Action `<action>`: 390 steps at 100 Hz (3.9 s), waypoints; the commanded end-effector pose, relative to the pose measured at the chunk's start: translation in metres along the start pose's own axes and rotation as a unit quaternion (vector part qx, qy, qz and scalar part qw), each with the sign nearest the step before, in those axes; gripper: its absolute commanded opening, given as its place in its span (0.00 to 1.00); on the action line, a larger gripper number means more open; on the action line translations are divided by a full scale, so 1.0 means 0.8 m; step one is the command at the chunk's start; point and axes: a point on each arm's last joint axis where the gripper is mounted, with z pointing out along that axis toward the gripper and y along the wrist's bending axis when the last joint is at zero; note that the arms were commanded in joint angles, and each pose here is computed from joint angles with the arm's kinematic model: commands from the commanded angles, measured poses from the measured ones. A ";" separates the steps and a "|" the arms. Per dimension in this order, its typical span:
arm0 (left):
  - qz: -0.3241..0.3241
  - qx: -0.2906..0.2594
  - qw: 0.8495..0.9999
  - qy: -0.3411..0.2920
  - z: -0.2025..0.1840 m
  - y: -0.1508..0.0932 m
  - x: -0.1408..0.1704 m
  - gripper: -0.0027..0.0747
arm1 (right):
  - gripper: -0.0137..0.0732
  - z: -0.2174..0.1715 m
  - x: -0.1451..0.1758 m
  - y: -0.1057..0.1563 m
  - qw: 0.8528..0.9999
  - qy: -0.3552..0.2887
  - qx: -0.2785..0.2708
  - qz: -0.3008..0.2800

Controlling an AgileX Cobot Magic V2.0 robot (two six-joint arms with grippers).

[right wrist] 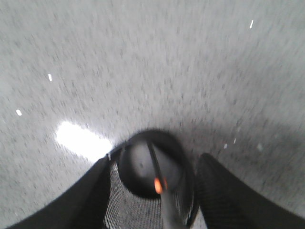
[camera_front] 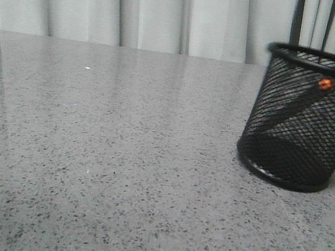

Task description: Put scissors into bucket

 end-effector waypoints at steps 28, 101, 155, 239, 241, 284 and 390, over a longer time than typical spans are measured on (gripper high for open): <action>-0.087 -0.121 0.988 -0.050 -0.006 0.031 -0.013 0.01 | 0.44 -0.109 -0.026 0.018 0.987 -0.155 0.012 -0.031; -0.238 -0.317 0.903 -0.165 0.009 -0.073 0.149 0.01 | 0.11 -0.079 0.284 0.003 0.885 -0.445 0.100 -0.092; -0.353 -0.277 0.880 -0.156 0.038 -0.093 0.185 0.01 | 0.11 -0.062 0.310 0.000 0.863 -0.486 0.103 -0.093; -0.261 -0.336 0.900 -0.096 0.051 -0.107 0.224 0.01 | 0.11 -0.062 0.310 0.000 0.863 -0.486 0.103 -0.093; -0.266 -0.344 0.895 -0.099 0.052 -0.110 0.229 0.01 | 0.11 -0.062 0.310 0.000 0.863 -0.486 0.103 -0.093; -0.399 -0.402 0.824 0.033 0.066 -0.156 0.305 0.01 | 0.11 -0.062 0.310 0.000 0.863 -0.486 0.103 -0.093; -0.381 -0.423 0.817 0.093 0.063 -0.161 0.315 0.01 | 0.11 -0.062 0.310 0.000 0.863 -0.486 0.103 -0.093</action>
